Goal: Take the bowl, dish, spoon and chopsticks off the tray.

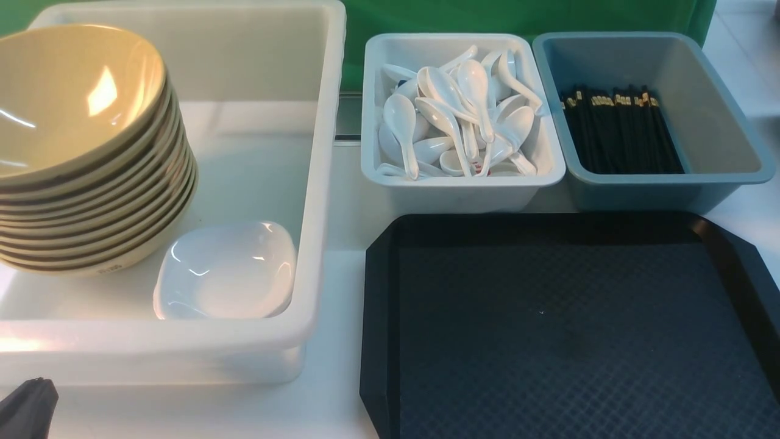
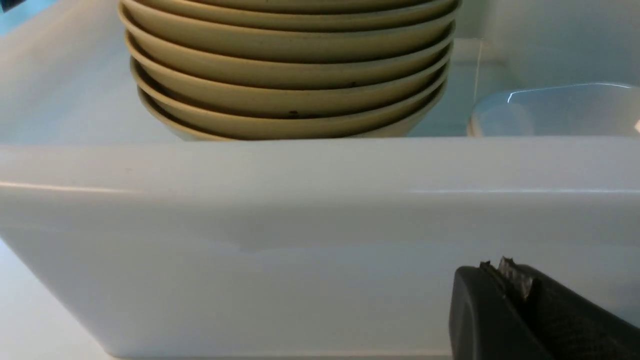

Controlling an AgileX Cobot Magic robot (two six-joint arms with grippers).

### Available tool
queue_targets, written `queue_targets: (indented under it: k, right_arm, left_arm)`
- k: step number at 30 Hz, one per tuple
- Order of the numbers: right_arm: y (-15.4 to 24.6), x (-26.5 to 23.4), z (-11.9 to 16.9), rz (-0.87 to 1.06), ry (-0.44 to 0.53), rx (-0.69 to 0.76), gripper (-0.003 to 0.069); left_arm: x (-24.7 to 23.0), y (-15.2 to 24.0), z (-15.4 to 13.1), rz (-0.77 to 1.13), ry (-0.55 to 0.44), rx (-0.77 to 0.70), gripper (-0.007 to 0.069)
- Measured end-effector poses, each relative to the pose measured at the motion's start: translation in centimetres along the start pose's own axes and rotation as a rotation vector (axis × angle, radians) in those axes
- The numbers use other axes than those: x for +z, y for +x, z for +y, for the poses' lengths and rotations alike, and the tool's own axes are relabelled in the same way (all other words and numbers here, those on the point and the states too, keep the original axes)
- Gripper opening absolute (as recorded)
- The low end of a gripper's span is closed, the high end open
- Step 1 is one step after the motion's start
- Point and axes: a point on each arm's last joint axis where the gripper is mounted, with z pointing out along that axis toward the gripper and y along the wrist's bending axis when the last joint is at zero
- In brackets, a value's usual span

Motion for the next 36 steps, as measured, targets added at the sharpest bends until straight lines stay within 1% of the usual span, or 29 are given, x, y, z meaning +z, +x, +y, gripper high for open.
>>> queue_targets:
  k: [36]
  right_arm:
    - [0.0,0.0,0.0,0.0,0.0,0.0,0.0076]
  left_arm:
    - [-0.01,0.0,-0.01,0.0,0.001,0.001,-0.0014]
